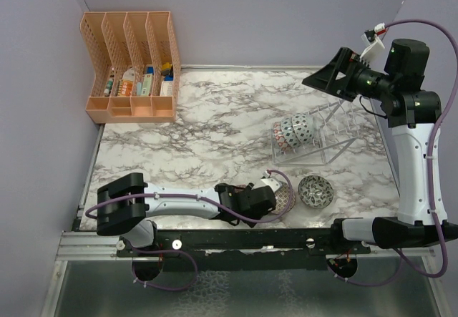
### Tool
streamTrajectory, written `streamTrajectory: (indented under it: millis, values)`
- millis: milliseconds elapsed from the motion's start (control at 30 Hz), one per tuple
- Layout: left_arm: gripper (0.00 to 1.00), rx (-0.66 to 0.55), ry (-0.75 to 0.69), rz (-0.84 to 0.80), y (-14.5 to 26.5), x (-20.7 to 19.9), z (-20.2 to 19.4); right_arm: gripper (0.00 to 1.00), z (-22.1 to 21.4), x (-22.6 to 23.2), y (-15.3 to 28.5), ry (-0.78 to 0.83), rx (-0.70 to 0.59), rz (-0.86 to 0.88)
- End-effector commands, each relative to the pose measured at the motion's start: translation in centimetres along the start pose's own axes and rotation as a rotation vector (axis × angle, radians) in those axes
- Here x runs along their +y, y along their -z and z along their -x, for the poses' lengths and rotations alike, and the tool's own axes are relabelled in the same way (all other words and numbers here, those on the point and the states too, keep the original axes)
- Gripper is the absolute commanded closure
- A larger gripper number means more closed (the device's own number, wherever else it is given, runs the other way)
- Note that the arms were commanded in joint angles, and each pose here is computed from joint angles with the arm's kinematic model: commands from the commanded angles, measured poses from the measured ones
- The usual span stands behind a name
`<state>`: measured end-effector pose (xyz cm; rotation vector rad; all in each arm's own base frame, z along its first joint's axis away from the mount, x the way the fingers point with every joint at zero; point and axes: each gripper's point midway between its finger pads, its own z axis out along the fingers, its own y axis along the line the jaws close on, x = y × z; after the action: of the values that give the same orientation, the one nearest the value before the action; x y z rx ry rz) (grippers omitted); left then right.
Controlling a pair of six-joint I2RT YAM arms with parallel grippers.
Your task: Load the bowls into the dish rack
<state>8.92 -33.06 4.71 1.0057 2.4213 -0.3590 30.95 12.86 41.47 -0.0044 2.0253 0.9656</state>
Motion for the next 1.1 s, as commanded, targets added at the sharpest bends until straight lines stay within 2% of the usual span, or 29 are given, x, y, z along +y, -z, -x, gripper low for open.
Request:
streamTrajectory:
  millis: [0, 133, 167, 267, 300, 567, 700, 833, 933, 1067]
  values:
    - [0.61, 0.008, -0.003, 0.031, -1.0, 0.5, -0.9, 0.01, 0.3, 0.0, 0.7, 0.031, -0.022, -0.022]
    - [0.66, 0.024, 0.002, 0.035, -1.1, 0.9, -1.9, 0.01, 0.3, -0.1, 0.5, 0.031, -0.018, -0.018]
    - [0.71, 0.032, 0.002, 0.036, -1.1, 1.0, -2.2, 0.01, 0.3, -0.1, 0.5, 0.033, -0.02, -0.019]
    - [0.97, 0.045, -0.005, 0.053, -0.6, 1.4, -2.4, 0.01, 0.6, -0.1, 0.6, 0.039, -0.03, -0.028]
    - [1.0, 0.043, -0.007, 0.06, -0.2, 1.5, -2.1, 0.01, 0.8, -0.1, 0.6, 0.043, -0.033, -0.031]
    - [1.0, -0.006, -0.001, 0.126, 5.3, 2.7, 2.9, 0.01, 1.5, 0.2, 0.8, 0.038, -0.064, -0.034]
    - [1.0, -0.118, 0.067, 0.086, 8.2, 3.0, 7.6, 0.0, 2.3, 1.2, 0.9, 0.019, -0.091, -0.004]
    - [1.0, -0.276, 0.224, -0.037, 11.7, 4.2, 13.9, 0.0, 4.4, 3.2, 1.5, 0.023, -0.143, 0.042]
    - [1.0, -0.441, 0.341, -0.183, 15.1, 4.7, 19.4, 0.0, 6.1, 4.2, 2.0, 0.031, -0.188, 0.051]
    - [1.0, -0.616, 0.428, -0.403, 19.3, 4.2, 26.3, 0.0, 7.4, 5.4, 2.5, 0.017, -0.233, 0.078]
